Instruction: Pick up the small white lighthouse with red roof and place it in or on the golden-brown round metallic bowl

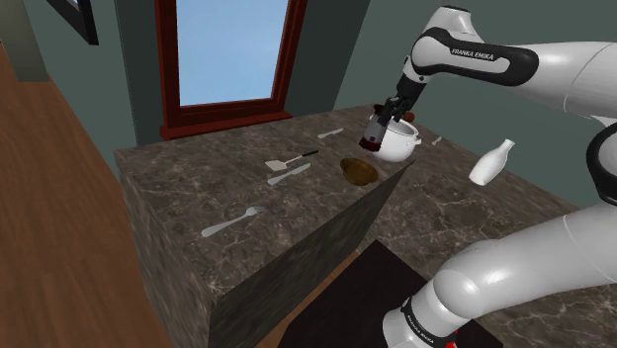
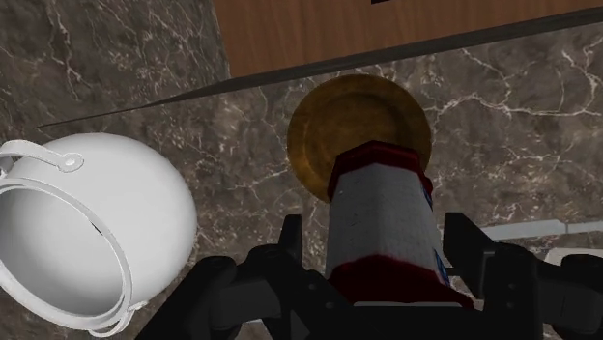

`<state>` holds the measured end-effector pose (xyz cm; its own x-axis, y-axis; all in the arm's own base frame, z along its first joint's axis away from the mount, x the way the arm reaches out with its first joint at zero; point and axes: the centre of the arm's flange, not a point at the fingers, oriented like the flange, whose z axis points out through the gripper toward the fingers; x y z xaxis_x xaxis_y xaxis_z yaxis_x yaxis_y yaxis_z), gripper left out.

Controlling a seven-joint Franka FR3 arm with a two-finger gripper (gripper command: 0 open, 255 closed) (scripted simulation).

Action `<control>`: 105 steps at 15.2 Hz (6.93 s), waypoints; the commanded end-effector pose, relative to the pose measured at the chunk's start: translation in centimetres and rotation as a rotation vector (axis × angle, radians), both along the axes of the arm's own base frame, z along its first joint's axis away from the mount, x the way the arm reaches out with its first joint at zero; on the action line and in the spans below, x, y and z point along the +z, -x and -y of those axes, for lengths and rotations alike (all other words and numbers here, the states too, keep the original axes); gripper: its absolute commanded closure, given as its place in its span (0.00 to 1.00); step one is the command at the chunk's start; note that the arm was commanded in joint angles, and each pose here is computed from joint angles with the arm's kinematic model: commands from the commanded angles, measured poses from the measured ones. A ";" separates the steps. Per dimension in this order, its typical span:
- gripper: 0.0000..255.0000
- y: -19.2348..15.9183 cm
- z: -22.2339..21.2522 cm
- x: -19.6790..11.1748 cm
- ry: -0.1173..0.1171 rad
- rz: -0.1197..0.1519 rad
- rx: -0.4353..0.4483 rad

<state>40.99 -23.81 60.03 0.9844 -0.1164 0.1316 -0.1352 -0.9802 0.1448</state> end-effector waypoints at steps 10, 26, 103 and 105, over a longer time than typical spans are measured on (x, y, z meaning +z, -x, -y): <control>1.00 -0.1 2.4 -4.4 0.001 0.000 0.001; 0.00 1.3 12.0 -18.5 -0.890 -0.211 -1.009; 1.00 -9.9 -7.8 -12.8 -0.176 -0.121 -0.298; 1.00 -9.9 -7.8 -11.9 -0.176 -0.121 -0.298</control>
<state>50.86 -16.11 47.67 0.9110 -0.4112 -0.0308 -0.4111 -0.9116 0.0097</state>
